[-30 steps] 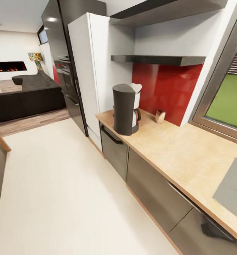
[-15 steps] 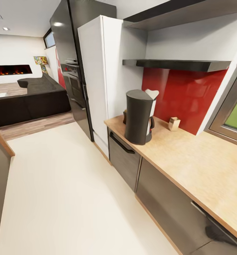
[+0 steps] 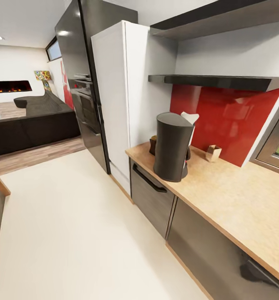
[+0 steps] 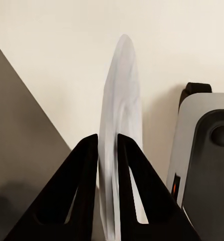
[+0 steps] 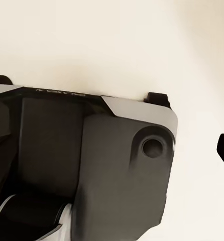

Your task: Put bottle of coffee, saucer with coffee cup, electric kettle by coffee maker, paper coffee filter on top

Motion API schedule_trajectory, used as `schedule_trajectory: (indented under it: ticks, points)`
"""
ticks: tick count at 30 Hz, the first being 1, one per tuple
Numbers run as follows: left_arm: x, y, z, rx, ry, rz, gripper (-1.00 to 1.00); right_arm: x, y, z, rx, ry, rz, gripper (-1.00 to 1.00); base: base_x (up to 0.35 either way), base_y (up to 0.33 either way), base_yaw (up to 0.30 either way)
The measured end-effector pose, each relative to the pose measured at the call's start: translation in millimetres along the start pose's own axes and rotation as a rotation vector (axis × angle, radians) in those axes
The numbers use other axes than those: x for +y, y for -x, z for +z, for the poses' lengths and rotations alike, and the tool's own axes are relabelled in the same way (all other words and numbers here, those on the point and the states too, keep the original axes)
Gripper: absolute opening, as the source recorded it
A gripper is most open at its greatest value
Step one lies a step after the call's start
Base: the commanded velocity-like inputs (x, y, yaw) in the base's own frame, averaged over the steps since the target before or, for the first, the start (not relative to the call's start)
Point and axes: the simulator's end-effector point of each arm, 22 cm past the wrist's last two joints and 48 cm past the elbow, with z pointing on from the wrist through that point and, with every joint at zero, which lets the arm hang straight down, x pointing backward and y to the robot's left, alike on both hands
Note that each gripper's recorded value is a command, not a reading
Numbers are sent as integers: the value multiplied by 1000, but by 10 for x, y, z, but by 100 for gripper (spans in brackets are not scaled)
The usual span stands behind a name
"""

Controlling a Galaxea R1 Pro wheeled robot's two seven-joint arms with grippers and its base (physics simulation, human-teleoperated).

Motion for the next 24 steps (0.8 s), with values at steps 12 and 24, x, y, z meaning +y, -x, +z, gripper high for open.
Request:
schedule_trajectory:
  ticks: [12,24]
  points:
    - [4,70,-20,-18,0,-6,-100,9,72,-34,-18,-1,-5,100,280,231,-91]
    - [8,143,-41,-36,-1,-10,-100,6,139,-69,-36,-3,-8,100,280,235,-150]
